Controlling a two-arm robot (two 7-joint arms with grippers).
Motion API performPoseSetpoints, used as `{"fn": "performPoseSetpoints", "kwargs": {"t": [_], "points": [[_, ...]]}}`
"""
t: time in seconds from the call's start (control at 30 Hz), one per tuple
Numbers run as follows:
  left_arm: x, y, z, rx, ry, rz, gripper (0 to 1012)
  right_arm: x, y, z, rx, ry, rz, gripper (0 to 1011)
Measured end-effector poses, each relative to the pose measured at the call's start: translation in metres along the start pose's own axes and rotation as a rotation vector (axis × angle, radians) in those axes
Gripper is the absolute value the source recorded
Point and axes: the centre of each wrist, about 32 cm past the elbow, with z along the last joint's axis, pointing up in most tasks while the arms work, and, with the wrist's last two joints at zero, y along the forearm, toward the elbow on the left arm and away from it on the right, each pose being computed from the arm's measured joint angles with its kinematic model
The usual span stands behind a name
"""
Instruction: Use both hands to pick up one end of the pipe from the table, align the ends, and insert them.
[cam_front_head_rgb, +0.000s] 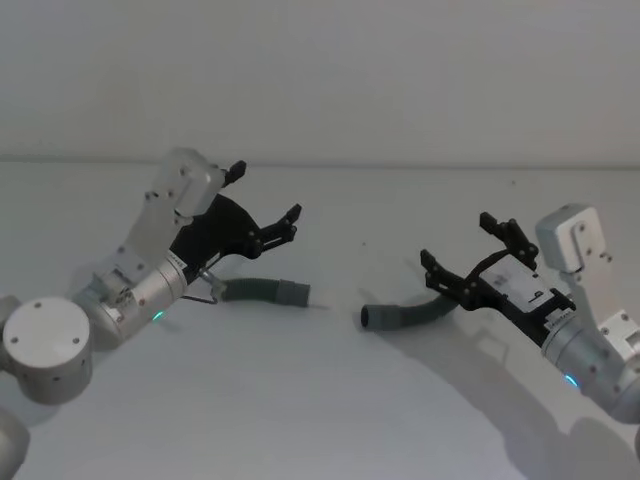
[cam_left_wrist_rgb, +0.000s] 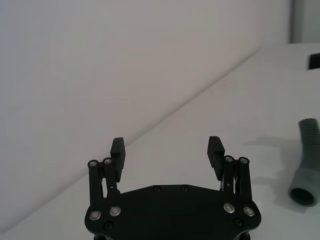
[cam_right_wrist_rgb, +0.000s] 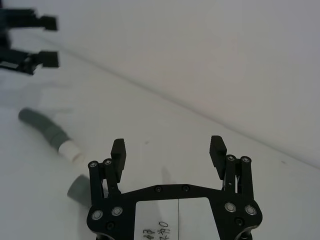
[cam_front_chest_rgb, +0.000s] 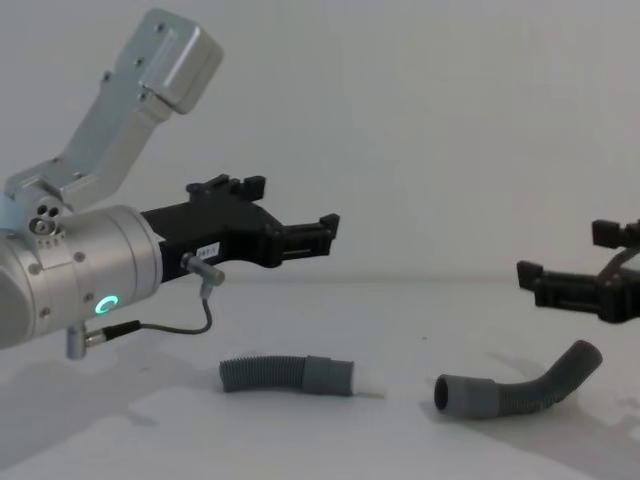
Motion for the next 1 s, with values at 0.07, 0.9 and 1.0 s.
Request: {"fn": "performPoseSetpoints", "kwargs": {"t": [0.07,0.9,1.0], "points": [[0.0028,-0.0026,-0.0005,-0.005,-0.004,-0.021,1001,0.006,0.002,-0.001,-0.009,-0.024,0.039,1001],[0.076,-0.0361,0.0086,0.06,-0.098,-0.44,1001,0.091,0.039,-0.003,-0.195,-0.242,0.46,1001],[0.0877,-0.0375,0.0137,0.092,-0.12,-0.498,1001,0.1,0.042,0.0,-0.209,-0.252,0.491,1001]]}}
